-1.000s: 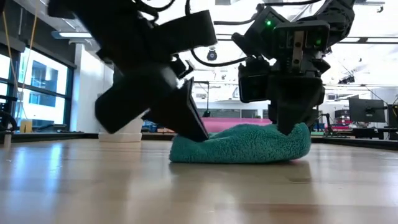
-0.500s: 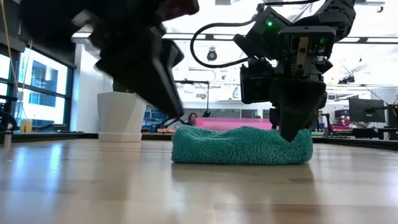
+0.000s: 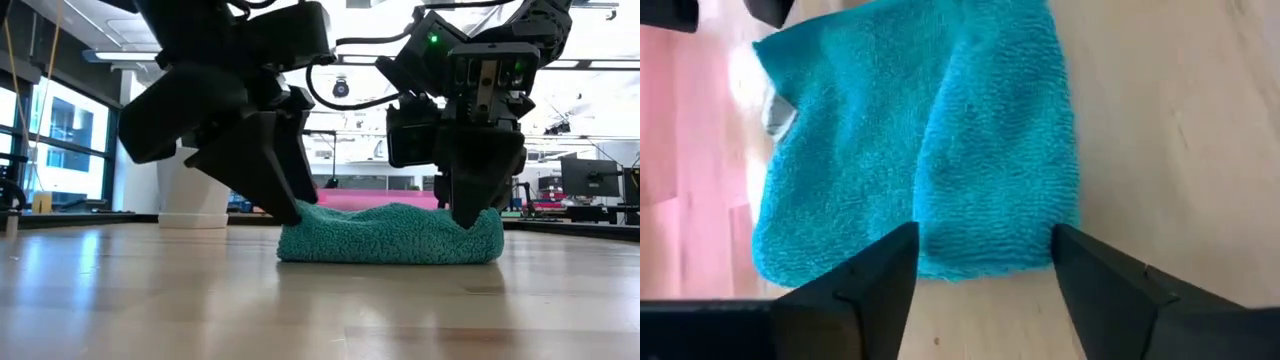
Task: Roll microfiber towels into tight, uniform cylinder then place into a basket
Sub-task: Roll the blue microfiber cloth
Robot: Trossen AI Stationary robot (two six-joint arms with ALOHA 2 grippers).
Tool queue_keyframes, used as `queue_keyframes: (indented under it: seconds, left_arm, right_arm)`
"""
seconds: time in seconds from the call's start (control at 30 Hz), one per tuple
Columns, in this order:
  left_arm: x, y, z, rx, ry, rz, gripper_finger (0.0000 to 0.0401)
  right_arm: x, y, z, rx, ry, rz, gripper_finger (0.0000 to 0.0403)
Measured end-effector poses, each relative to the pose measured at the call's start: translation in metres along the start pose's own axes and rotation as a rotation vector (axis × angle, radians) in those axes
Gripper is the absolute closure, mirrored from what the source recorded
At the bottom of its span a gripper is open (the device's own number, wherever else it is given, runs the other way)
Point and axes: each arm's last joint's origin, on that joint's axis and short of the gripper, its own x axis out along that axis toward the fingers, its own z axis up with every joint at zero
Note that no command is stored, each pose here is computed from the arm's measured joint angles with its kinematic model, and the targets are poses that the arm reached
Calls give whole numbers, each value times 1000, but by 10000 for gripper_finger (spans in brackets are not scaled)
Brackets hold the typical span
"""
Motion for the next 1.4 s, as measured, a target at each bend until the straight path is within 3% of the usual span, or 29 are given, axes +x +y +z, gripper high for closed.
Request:
queue_keyframes:
  seconds: [0.17, 0.4, 0.6, 0.8, 0.97, 1.1, 1.2, 1.4]
  left_arm:
    - [9, 1, -1, -21, 10, -197, 172]
    - [5, -21, 1, 50, -39, -242, 175]
    - [19, -24, 0, 39, -45, -84, 176]
    - [24, -21, -3, -51, -18, -80, 178]
    - [25, -22, -4, -166, 7, -107, 234]
    - [26, -22, -4, -238, 19, -163, 322]
    - [27, -18, -4, -379, 53, -274, 384]
    - [29, -17, 1, -621, 94, -489, 377]
  right_arm:
    - [0, 0, 0, 1, 1, -1, 373]
    - [0, 0, 0, -6, 1, -1, 373]
    - [0, 0, 0, -7, -1, 0, 373]
    - [1, 1, -1, -11, 4, 0, 373]
    - [1, 1, -1, -12, 4, 0, 373]
    - [1, 2, -1, -15, 2, 2, 373]
    - [1, 2, -1, -16, 3, 2, 373]
    - [1, 3, 0, -55, -6, 8, 373]
